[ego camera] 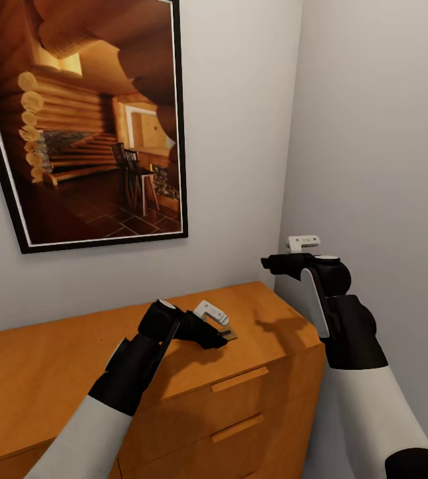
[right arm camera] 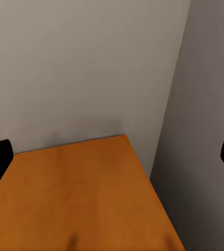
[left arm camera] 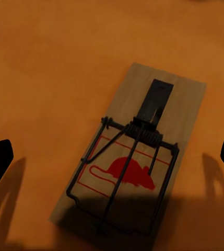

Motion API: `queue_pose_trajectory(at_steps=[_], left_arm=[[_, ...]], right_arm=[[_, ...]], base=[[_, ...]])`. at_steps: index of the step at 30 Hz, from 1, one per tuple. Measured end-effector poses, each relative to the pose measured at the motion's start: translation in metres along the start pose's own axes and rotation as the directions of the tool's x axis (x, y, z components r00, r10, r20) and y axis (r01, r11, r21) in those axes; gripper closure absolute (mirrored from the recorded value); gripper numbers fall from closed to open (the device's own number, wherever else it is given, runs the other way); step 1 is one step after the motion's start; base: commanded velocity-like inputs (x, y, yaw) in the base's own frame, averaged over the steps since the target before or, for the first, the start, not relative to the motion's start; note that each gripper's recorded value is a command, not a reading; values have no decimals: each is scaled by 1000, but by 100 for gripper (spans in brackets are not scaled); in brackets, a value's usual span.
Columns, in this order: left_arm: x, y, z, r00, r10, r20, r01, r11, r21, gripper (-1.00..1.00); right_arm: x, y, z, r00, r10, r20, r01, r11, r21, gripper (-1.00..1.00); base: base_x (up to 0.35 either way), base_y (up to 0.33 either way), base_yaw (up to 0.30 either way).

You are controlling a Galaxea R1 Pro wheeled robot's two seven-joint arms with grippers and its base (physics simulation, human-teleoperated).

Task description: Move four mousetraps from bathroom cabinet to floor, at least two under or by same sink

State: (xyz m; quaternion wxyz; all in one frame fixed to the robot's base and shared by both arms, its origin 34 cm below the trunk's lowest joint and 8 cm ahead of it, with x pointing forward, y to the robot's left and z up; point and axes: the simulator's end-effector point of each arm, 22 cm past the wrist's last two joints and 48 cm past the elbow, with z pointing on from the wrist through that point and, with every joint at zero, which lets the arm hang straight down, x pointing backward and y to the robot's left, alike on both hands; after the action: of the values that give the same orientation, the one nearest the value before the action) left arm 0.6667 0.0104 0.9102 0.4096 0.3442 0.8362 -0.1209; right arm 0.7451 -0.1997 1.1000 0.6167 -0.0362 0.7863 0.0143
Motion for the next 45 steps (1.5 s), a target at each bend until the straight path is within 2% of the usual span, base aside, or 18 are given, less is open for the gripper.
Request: queue_pose_trajectory(at_steps=[45], left_arm=[[-3, -1, -1, 1000, 7, 4, -7, 1000, -8, -100]], right_arm=[[-1, -1, 0, 1000, -1, 2, 1, 1000, 6, -100]], base=[[0, 0, 0]])
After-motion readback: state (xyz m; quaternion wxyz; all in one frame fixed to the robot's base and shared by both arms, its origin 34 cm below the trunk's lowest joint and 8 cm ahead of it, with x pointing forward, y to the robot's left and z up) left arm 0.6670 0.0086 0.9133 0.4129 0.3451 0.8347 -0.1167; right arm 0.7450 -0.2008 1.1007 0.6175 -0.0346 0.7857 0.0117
